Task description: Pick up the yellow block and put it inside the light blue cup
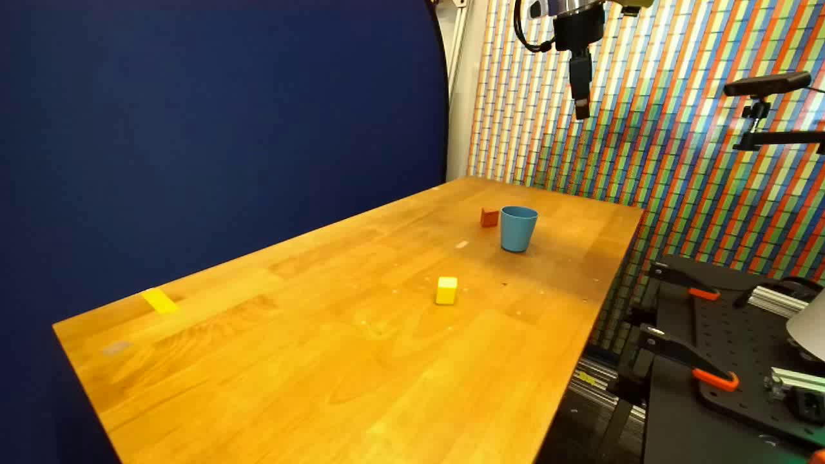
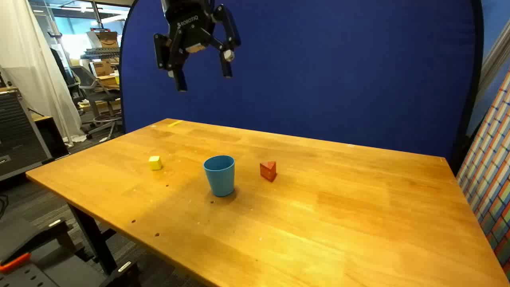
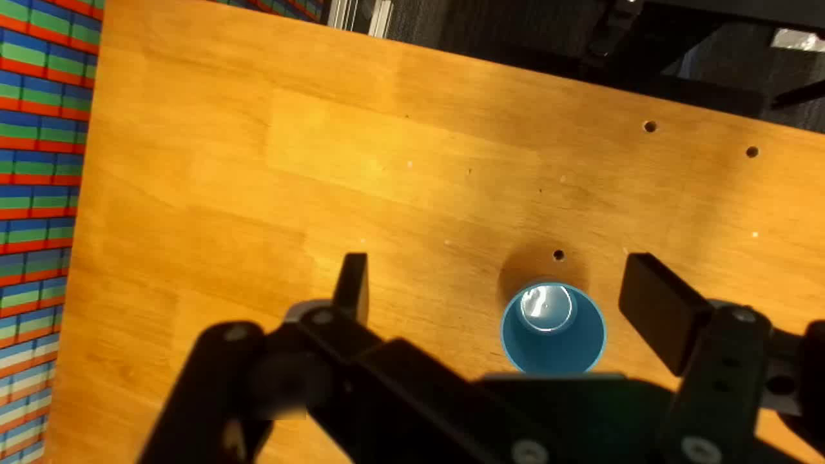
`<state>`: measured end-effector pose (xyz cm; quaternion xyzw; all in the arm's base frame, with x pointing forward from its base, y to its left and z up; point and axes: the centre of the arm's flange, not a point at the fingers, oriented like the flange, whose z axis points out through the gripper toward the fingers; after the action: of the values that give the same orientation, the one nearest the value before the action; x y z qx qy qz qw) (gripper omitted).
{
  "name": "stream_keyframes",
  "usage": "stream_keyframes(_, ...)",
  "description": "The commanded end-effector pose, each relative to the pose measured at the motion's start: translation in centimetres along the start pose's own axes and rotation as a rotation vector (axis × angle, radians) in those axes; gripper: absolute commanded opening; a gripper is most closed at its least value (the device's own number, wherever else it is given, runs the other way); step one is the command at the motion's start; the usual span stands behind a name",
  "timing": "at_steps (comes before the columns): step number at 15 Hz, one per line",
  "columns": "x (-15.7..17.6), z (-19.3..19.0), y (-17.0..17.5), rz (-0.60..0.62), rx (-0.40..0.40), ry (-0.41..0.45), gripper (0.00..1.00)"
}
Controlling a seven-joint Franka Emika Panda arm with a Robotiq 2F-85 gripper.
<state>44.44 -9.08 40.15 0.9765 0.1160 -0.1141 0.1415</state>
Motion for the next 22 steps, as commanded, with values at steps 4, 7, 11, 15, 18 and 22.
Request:
stream_keyframes(4,0.1,-0.5,0.2,0.004,-0.004,0.011,1.0)
stream_keyframes(7,4.8,-0.1,-1.4,0.023,0.015,0.111,1.0)
stream_keyframes(11,12.7,1.7,-6.6,-0.062,0.075,0.248,1.0)
stream_keyframes(15,18.6,3.9,-13.1,-0.168,0.186,0.295,1.0)
stream_keyframes(18,20.8,4.5,-17.7,-0.24,0.262,0.273,1.0)
stream_keyframes(22,21.4,5.8,-21.4,-0.253,0.399,0.215,1.0)
